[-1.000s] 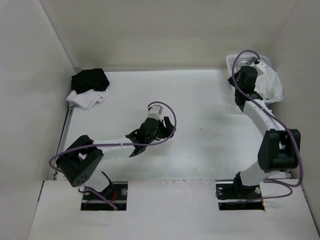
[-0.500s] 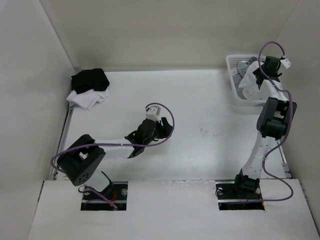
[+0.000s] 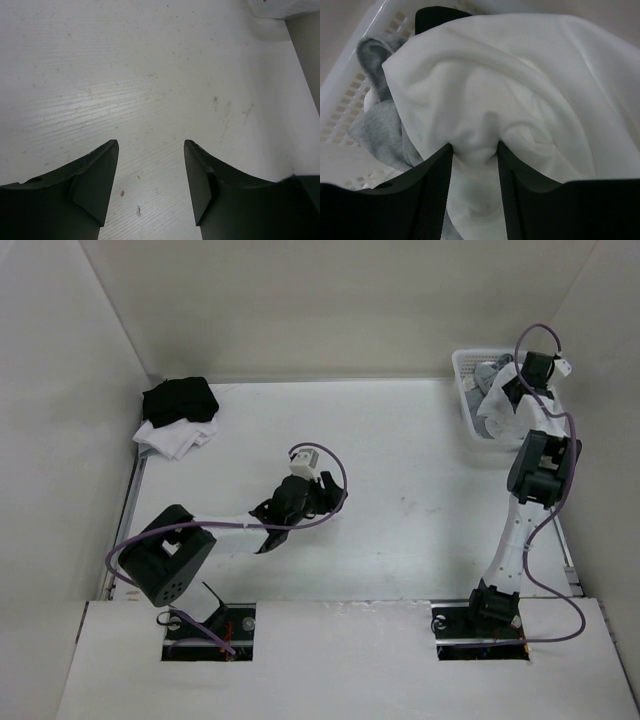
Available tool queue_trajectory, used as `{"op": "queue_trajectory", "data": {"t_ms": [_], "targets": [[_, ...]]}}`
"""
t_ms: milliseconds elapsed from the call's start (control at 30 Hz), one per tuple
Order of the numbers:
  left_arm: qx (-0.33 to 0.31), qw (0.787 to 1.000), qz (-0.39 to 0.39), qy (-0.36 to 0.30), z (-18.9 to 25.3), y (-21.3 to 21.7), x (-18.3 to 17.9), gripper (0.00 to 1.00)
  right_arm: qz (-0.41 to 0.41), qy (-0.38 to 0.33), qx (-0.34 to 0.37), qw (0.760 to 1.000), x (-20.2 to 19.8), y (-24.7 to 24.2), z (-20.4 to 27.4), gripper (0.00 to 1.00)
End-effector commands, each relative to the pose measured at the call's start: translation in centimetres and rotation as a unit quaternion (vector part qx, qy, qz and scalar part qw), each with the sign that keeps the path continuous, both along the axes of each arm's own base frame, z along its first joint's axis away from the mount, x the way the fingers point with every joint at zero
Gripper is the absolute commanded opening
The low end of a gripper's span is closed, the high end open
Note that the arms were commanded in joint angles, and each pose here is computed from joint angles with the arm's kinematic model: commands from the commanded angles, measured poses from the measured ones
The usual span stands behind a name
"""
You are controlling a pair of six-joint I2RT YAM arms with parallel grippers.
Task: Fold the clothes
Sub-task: Grab the tank top from the pile
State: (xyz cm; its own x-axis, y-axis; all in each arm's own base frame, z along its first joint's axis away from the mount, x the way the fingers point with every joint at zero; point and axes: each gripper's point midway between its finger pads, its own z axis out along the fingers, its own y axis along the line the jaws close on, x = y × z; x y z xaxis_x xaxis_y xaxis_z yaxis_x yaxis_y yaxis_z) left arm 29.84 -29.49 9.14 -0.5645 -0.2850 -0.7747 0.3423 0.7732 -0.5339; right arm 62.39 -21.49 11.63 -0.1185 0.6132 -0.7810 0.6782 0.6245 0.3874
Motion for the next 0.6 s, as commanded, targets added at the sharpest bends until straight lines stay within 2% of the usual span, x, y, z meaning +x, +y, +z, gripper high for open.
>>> {"op": "queue_trajectory", "data": {"t_ms": [0,33,67,100,200,267,567], "targets": [[-0.031,0.999,-0.004,-0.017,1.3,-0.5,0.4,0.53,-0.004,-0.016,0.008,1.000,0.9,-0.5,0.6,0.28],[-0.031,0.999,-0.004,-0.015,1.2,-0.4,0.5,0.53,-0.004,-0.018,0.009,1.000,0.9,-0.5,0.6,0.23],[-0.031,0.999,-0.005,-0.014,1.1,-0.5,0.5,0.53,-0.004,-0.025,0.008,1.000,0.9,-0.4,1.0,0.11],[-0.032,0.999,-0.004,-0.013,1.1,-0.5,0.5,0.53,-0.005,-0.036,0.008,0.999,0.8,-0.2,1.8,0.06],[-0.033,0.999,-0.005,-0.009,0.9,-0.7,0.6,0.53,-0.006,-0.093,0.003,0.996,-0.2,0.5,5.6,0.06],[-0.038,0.999,-0.012,-0.005,0.9,-1.0,0.4,0.53,-0.004,-0.141,-0.010,0.990,-1.9,1.2,9.9,0.09],[-0.054,0.998,-0.026,-0.007,1.8,-1.6,-0.1,0.53,0.040,-0.249,-0.037,0.967,-9.4,8.1,21.5,0.05]]}}
